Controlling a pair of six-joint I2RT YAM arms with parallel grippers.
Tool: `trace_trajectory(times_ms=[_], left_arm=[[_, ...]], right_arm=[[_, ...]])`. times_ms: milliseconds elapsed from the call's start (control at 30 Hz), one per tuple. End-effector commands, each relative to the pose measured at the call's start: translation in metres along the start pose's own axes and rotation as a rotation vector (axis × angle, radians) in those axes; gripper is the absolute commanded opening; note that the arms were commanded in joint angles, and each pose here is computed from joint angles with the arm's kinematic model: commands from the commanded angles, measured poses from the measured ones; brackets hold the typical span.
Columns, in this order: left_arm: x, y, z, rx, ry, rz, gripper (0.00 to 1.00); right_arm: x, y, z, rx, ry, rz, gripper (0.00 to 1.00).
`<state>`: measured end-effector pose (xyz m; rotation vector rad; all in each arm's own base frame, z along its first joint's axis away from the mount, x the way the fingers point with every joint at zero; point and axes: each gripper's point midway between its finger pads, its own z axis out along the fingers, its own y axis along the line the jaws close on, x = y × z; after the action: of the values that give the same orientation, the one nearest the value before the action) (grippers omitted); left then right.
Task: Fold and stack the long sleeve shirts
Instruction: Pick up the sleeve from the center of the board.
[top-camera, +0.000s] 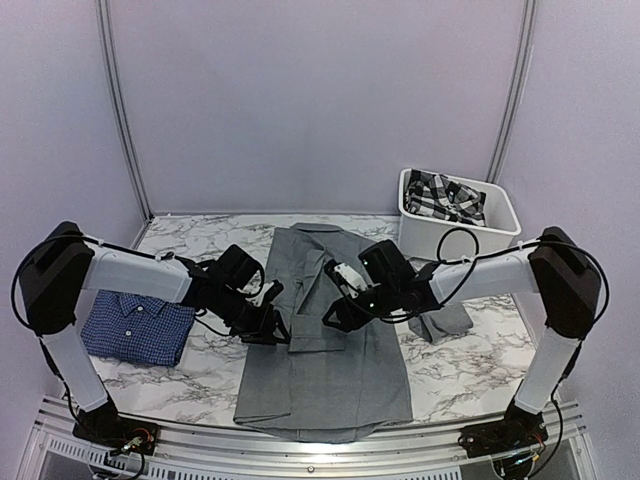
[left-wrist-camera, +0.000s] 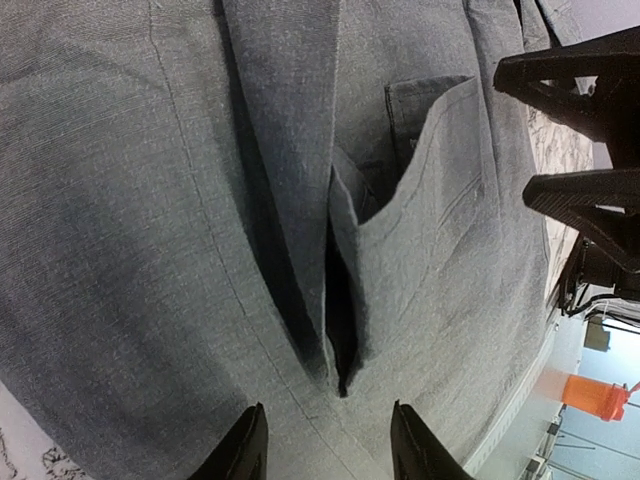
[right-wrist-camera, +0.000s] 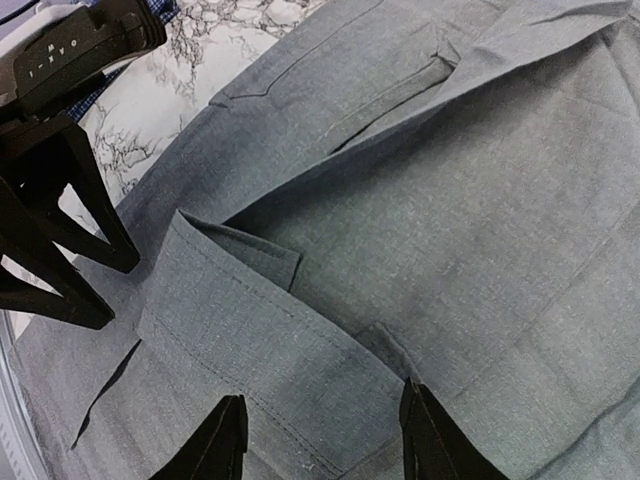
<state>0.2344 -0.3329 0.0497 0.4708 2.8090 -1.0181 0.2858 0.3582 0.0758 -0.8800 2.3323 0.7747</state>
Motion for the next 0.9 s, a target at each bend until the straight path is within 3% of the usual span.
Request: trace_trajectory(times_ms=[0, 233, 400, 633, 867], left_arm=[[-0.012, -0.005, 0.008, 0.001, -0.025, 0.013, 0.43], [-0.016, -0.010, 0.012, 0.013, -0.033, 0.017, 0.39], [-0.016, -0.012, 0.012, 0.018, -0.033, 0.019, 0.36], [-0.016, -0.012, 0.011, 0.018, -0.037, 0.017, 0.35], [-0.016, -0.014, 0.008, 0.022, -0.042, 0.017, 0.35]], right_arm=[[-0.003, 0.005, 0.007, -0.046, -0.019, 0.012, 0.48], [0.012, -0.008, 0.013, 0.006, 0.011, 0.040, 0.48], [0.016, -0.017, 0.013, 0.041, 0.014, 0.061, 0.55], [0.012, -0.017, 0.017, 0.029, -0.002, 0.063, 0.57], [0.014, -0.007, 0.020, -0.032, 0.002, 0.067, 0.50]])
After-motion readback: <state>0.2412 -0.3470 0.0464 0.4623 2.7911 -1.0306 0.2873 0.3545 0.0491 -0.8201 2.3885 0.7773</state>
